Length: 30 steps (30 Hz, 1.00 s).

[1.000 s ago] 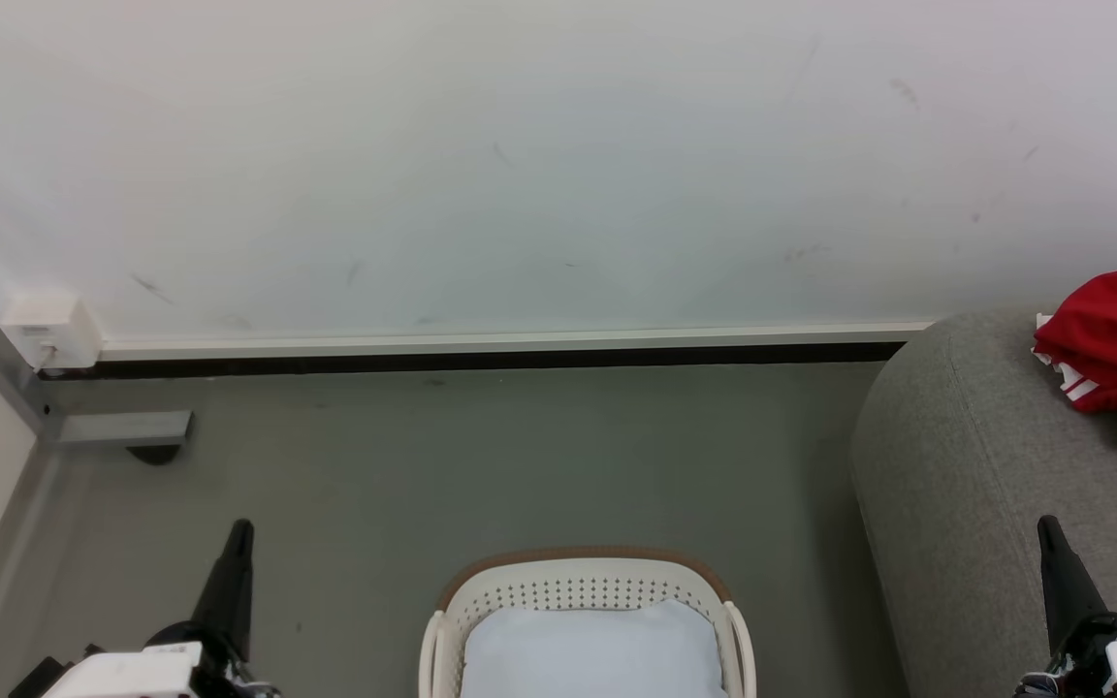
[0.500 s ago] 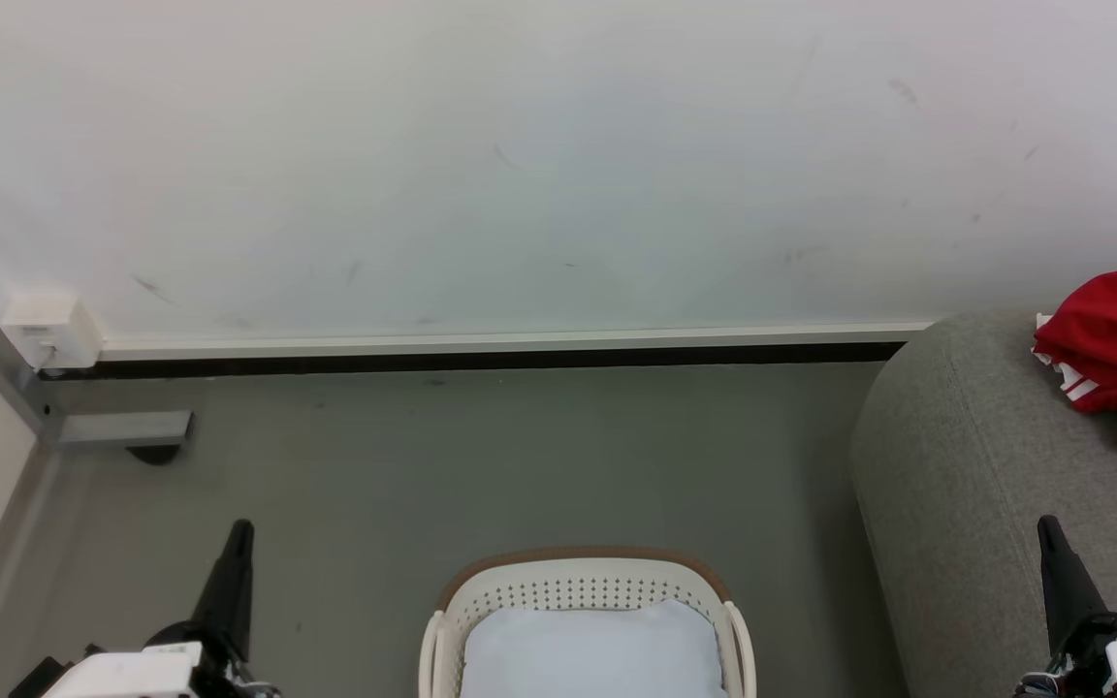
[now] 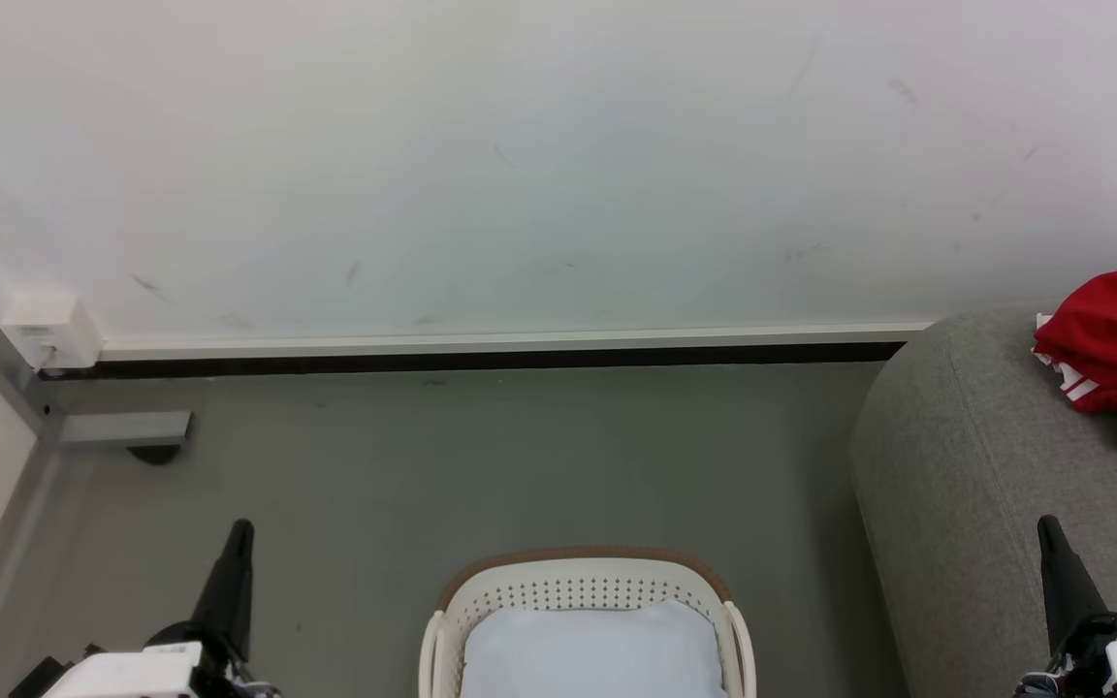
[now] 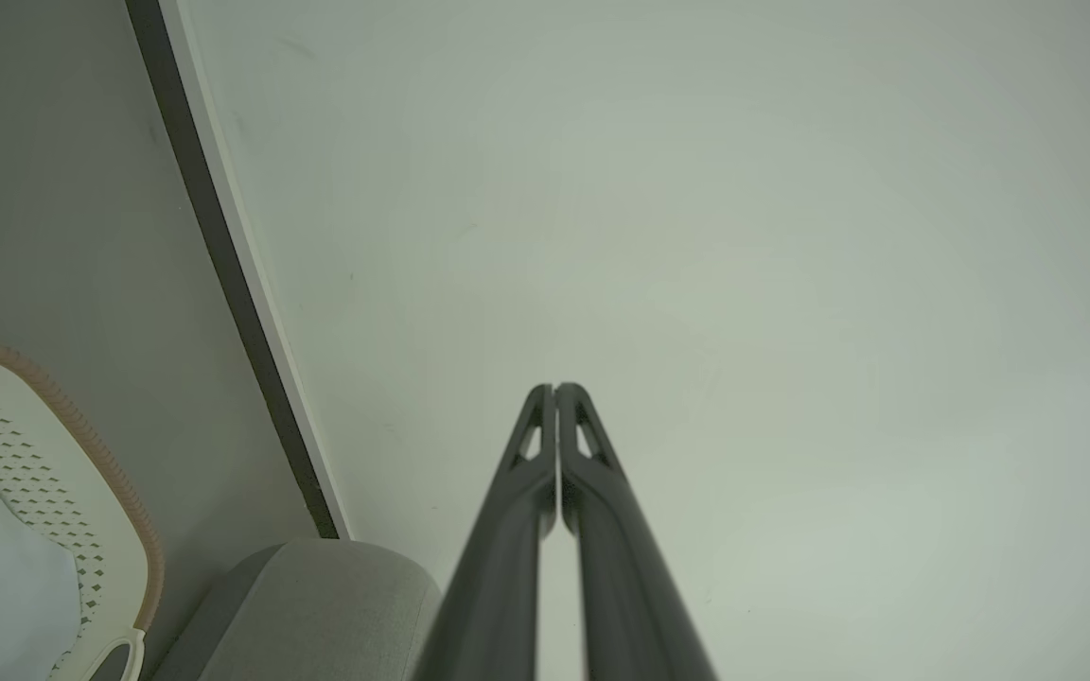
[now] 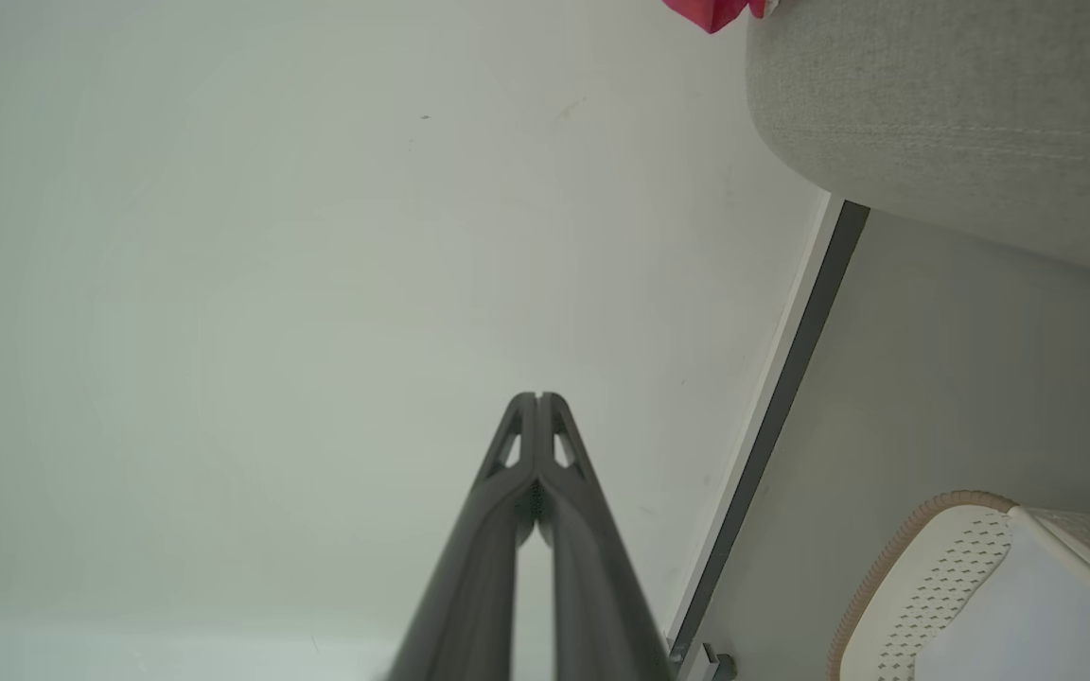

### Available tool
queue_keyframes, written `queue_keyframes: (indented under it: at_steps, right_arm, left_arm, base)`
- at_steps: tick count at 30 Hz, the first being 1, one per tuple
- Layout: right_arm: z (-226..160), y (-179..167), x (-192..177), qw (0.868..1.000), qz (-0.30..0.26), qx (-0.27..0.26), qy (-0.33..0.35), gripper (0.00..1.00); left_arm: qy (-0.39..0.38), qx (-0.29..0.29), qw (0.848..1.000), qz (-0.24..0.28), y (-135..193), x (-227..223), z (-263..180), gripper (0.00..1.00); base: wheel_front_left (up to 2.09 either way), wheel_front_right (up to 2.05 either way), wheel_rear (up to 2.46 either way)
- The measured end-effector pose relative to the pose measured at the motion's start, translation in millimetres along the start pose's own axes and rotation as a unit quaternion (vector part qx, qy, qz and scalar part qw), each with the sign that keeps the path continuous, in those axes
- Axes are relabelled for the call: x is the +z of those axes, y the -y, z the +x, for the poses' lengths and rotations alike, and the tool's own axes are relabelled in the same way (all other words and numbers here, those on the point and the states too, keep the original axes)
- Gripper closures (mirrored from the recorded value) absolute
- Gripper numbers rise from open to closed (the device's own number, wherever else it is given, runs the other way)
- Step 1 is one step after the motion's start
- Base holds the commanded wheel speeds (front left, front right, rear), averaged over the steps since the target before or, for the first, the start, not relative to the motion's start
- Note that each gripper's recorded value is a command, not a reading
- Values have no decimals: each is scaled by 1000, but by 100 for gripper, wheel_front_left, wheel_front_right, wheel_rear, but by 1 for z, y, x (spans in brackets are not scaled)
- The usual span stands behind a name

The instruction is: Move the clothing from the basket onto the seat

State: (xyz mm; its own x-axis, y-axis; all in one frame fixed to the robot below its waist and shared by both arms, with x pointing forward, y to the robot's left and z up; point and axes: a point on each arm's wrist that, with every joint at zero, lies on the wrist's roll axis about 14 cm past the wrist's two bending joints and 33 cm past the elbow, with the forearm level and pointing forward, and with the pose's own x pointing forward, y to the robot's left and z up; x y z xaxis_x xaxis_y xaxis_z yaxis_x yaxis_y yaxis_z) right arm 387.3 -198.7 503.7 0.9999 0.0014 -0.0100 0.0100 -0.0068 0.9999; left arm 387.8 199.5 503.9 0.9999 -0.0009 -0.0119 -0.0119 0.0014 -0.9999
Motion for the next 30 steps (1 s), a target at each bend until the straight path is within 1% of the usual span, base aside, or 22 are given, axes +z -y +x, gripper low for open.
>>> queue_keyframes:
  at_steps: [30]
  right_arm:
    - [0,0,0,1000,0,0,0,100]
  left_arm:
    - [0,0,1000,0,0,0,0,100]
  base:
    - [0,0,0]
